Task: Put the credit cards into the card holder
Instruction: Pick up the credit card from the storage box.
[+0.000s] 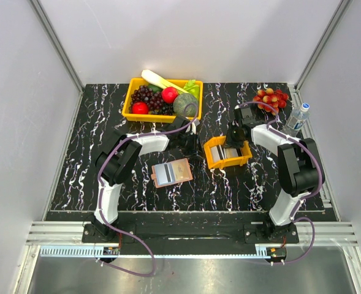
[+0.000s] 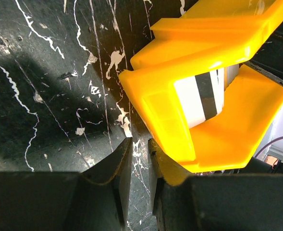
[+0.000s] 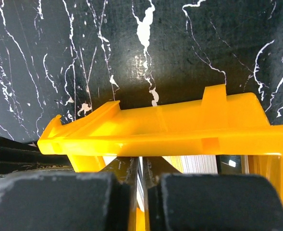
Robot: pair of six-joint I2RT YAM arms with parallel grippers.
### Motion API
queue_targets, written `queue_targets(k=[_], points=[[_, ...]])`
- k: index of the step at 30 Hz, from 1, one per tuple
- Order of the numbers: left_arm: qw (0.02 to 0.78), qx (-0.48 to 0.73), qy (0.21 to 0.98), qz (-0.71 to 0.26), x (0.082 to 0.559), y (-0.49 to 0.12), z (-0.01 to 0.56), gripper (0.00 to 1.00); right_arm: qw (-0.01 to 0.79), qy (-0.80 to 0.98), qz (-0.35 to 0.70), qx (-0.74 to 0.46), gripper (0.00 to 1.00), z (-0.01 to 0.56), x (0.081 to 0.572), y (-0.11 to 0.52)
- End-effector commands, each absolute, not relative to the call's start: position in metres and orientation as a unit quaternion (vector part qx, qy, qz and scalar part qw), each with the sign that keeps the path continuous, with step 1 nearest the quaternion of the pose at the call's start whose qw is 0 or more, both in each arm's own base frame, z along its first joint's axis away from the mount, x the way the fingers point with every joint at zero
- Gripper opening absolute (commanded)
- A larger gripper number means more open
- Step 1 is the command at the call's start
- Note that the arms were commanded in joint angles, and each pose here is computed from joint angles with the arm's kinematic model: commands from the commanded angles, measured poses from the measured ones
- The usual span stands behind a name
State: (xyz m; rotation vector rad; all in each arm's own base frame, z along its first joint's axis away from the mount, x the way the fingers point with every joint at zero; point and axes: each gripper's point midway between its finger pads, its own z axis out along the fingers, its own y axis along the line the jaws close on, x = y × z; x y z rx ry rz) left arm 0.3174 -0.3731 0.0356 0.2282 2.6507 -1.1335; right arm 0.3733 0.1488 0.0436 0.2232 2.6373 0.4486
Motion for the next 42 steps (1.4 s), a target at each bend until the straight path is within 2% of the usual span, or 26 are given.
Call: queue_targets(k=[1,13,26,42], points=[[0.147,0.088,0.894,-0.414,0.325,-0.379,0.055,0.23,0.269,0.944,0.178,0.073,0.0,0.063,0.388,0.154],[0.148,0.087,0.894,-0.415,0.325,-0.379,0.055,0.23,0.33,0.924,0.188,0.039,0.0,0.107,0.386,0.151],[0.15,0.089,0.892,-0.416,0.325,-0.379,0.059,0.23,0.396,0.908,0.133,0.019,0.0,0.155,0.382,0.142],[0.153,0.089,0.891,-0.418,0.325,-0.379,0.061,0.23,0.339,0.934,0.109,-0.035,0.0,0.096,0.377,0.198]])
